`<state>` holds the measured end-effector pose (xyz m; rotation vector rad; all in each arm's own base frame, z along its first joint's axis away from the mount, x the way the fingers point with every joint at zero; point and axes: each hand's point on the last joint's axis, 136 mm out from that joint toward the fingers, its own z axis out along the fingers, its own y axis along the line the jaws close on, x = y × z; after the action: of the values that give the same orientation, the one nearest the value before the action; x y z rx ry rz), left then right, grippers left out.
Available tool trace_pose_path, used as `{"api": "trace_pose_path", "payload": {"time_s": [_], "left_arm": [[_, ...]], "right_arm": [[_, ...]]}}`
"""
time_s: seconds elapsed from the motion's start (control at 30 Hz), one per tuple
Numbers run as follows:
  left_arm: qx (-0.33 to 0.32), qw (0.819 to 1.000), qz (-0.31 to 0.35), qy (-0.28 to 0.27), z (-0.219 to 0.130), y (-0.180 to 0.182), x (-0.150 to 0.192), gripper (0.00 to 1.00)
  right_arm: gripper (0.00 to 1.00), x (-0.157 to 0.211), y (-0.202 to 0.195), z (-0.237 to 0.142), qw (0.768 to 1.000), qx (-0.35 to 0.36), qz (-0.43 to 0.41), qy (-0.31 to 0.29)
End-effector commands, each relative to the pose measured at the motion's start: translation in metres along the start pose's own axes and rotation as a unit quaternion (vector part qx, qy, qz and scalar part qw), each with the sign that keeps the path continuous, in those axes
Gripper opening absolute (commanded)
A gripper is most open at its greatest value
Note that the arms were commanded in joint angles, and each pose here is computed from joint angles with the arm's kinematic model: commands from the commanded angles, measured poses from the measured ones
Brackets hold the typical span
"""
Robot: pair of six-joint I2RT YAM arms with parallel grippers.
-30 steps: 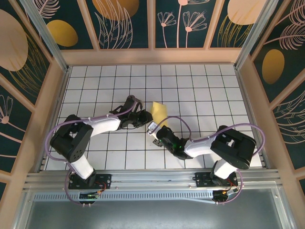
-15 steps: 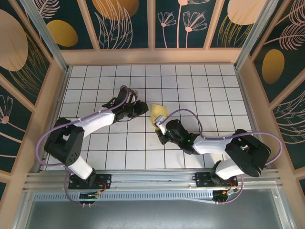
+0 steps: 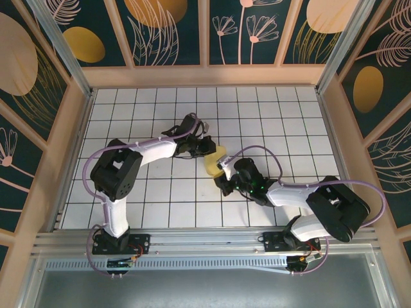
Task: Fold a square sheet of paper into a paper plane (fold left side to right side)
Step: Third fold the triangle at the center of the table.
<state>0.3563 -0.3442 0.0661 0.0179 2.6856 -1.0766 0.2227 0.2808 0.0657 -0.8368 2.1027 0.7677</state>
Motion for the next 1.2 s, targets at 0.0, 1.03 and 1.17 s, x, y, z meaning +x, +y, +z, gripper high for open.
{"api": "trace_pose_path", "payload": {"time_s": [0.0,1.03,1.17], "left_arm": [[-0.012,1.0,0.01,0.027,0.012,0.009,0.006,0.1],[-0.09,0.995,0.015,0.047,0.035,0.064,0.023,0.03],[-0.092,0.994,0.022,0.048,0.036,0.066,0.023,0.02]], "right_arm": [[0.0,-0.001,0.005,-0.001,1.0,-0.022,0.015,-0.006],[0.0,0.008,-0.044,0.015,0.992,0.008,0.123,0.04],[0.0,0.009,-0.049,0.018,0.991,0.015,0.12,0.049]]}}
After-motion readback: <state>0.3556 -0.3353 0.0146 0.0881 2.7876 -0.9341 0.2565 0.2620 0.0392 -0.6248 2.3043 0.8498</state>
